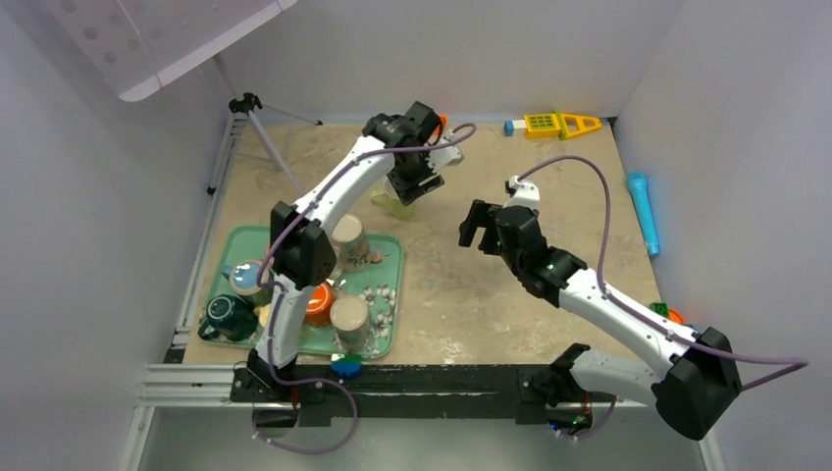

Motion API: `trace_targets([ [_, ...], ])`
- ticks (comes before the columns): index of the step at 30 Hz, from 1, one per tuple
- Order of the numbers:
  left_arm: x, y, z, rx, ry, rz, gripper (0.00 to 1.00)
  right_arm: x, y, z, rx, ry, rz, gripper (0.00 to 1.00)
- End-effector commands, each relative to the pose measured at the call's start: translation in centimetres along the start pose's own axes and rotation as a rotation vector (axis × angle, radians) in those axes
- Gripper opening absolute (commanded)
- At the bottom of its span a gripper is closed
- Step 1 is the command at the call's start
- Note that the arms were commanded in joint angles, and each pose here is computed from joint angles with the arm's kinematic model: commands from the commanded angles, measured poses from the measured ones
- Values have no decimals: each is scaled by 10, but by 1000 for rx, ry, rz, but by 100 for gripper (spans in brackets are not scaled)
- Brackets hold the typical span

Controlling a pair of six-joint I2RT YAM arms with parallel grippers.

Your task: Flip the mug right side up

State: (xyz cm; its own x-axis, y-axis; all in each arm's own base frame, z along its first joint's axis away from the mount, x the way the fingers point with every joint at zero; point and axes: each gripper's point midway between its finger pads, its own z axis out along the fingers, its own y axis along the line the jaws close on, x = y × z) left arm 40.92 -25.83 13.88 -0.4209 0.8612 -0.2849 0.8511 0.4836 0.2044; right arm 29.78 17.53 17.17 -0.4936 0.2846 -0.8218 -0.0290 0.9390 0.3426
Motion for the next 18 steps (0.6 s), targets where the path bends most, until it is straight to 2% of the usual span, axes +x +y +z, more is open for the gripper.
trace_targets([
  [1, -26, 15, -147, -123, -335, -53, 74, -13, 54, -10, -162, -33, -53, 98],
  [5, 10, 4, -203, -121, -426, -95, 78, 21, 146, -38, -427, -18, -274, 98],
  [7, 36, -2, -217, -107, -447, -133, 78, 43, 179, -50, -508, 9, -356, 98],
  [10, 82, -6, -222, -108, -442, -212, 78, 59, 224, -63, -615, 50, -395, 98],
  [12, 118, -8, -214, -138, -400, -256, 79, 55, 244, -62, -627, 59, -375, 98],
  [14, 148, -5, -204, -178, -365, -310, 79, 46, 257, -56, -593, 56, -344, 92],
  [16, 171, -4, -198, -192, -353, -370, 79, 44, 268, -42, -539, 59, -307, 86],
  [18, 189, -5, -190, -186, -345, -421, 79, 49, 274, -25, -470, 67, -276, 85],
])
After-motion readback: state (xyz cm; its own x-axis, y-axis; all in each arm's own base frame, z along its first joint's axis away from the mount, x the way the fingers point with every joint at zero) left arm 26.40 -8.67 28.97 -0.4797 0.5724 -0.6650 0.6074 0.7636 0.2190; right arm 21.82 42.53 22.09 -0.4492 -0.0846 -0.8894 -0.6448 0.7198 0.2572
